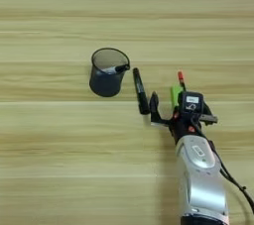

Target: Move the objects on the table

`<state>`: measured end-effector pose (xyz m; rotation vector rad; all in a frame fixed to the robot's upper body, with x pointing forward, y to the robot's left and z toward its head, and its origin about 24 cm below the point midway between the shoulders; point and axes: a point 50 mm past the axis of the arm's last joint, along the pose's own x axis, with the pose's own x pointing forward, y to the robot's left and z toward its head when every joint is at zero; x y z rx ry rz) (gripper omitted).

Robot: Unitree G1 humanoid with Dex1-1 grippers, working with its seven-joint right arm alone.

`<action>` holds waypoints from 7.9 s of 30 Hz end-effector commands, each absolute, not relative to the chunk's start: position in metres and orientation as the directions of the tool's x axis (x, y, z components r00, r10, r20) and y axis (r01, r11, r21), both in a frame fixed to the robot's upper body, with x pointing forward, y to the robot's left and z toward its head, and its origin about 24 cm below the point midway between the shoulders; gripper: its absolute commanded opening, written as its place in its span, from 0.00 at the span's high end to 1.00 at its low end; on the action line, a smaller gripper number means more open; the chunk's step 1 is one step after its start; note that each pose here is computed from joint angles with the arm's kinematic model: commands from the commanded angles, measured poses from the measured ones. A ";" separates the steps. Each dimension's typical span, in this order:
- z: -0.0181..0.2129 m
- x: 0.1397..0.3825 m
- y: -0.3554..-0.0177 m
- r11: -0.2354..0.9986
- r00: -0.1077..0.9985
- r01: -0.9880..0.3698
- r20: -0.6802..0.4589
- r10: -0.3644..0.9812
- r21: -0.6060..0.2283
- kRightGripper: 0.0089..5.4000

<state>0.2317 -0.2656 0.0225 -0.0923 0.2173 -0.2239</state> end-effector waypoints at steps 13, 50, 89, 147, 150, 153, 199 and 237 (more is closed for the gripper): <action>0.035 0.253 -0.286 0.954 0.957 0.248 -0.109 -0.268 -0.170 0.00; 0.011 0.253 -0.284 0.977 0.948 0.211 -0.238 -0.211 -0.024 0.54; 0.019 0.260 -0.245 0.998 0.971 0.043 -0.235 -0.033 0.037 0.61; 0.070 0.241 -0.227 0.996 0.999 0.007 -0.053 -0.011 -0.084 0.00; 0.072 0.241 -0.218 0.996 0.998 -0.036 -0.044 0.033 -0.077 0.00; 0.070 0.241 -0.213 0.996 0.997 -0.054 -0.053 0.050 -0.069 0.00; 0.027 0.257 -0.207 0.996 0.973 -0.082 -0.215 0.087 0.035 0.00; 0.023 0.255 -0.206 0.996 0.968 -0.083 -0.237 0.087 0.028 0.72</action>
